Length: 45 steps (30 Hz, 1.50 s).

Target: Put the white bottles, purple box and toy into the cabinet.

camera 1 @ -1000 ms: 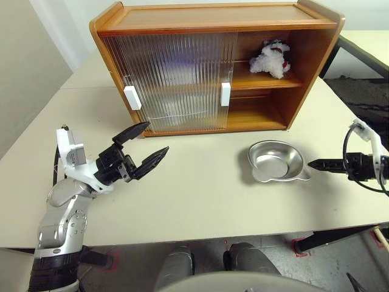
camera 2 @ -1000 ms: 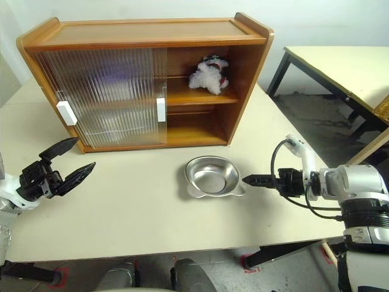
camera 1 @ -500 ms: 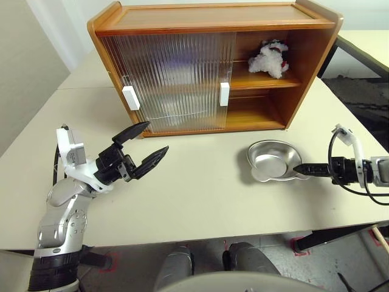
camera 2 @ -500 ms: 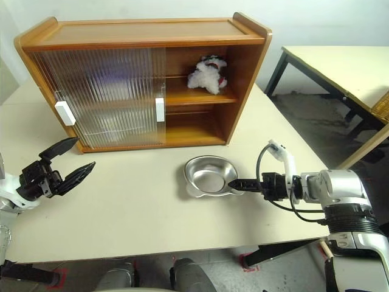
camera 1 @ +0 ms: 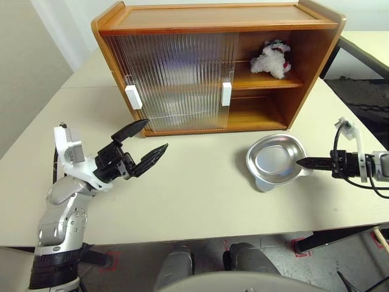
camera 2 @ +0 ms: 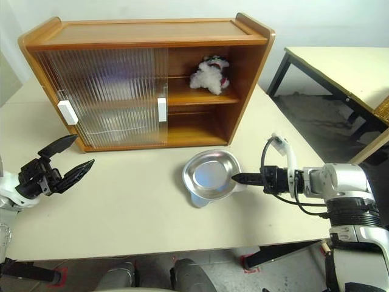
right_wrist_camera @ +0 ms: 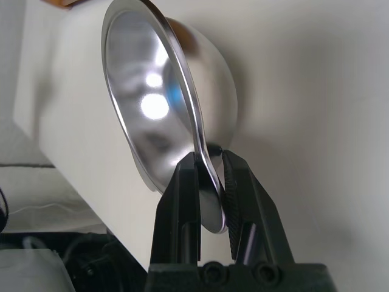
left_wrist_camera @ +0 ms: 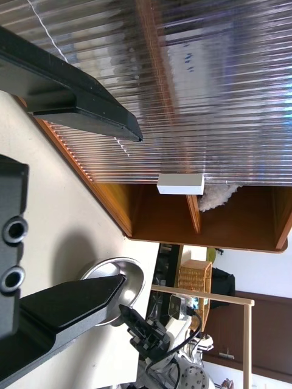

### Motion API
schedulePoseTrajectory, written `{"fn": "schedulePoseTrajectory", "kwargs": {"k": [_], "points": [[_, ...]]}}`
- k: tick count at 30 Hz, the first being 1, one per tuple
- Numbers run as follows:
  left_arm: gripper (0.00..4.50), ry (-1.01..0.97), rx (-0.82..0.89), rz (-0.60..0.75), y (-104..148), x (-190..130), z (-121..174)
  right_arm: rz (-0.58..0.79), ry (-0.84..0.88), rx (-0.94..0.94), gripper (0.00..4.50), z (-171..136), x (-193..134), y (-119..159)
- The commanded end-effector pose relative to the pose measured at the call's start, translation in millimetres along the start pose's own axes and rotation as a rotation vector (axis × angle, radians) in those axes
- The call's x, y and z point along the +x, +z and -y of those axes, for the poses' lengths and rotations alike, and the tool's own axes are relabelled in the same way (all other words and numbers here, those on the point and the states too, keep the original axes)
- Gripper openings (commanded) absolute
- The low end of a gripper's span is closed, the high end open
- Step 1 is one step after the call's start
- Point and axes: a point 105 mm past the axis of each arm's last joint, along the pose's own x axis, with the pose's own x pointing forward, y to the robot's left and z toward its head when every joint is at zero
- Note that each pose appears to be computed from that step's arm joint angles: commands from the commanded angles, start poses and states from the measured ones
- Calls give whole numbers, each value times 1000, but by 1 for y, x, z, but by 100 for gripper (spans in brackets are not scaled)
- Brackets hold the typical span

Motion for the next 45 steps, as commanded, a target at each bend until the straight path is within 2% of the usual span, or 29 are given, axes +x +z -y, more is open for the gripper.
{"fn": "schedulePoseTrajectory", "kwargs": {"k": [1,7,14,27,34,45], "points": [[450,-1,-4,-18,-2,-2,-2,20,12,-17,34,-4,-3,8],[450,-56,-23,-19,-3,0,6,61,93,31,34,-20,9,20],[450,-38,-11,-30,-3,-2,3,107,166,59,34,-36,22,33],[450,-43,4,-55,-4,-4,2,248,48,70,34,-25,54,58],[450,-50,7,-55,-3,-2,3,285,60,95,34,-34,64,67],[450,-47,6,-59,-4,-4,4,380,-7,150,34,-31,77,79]]}}
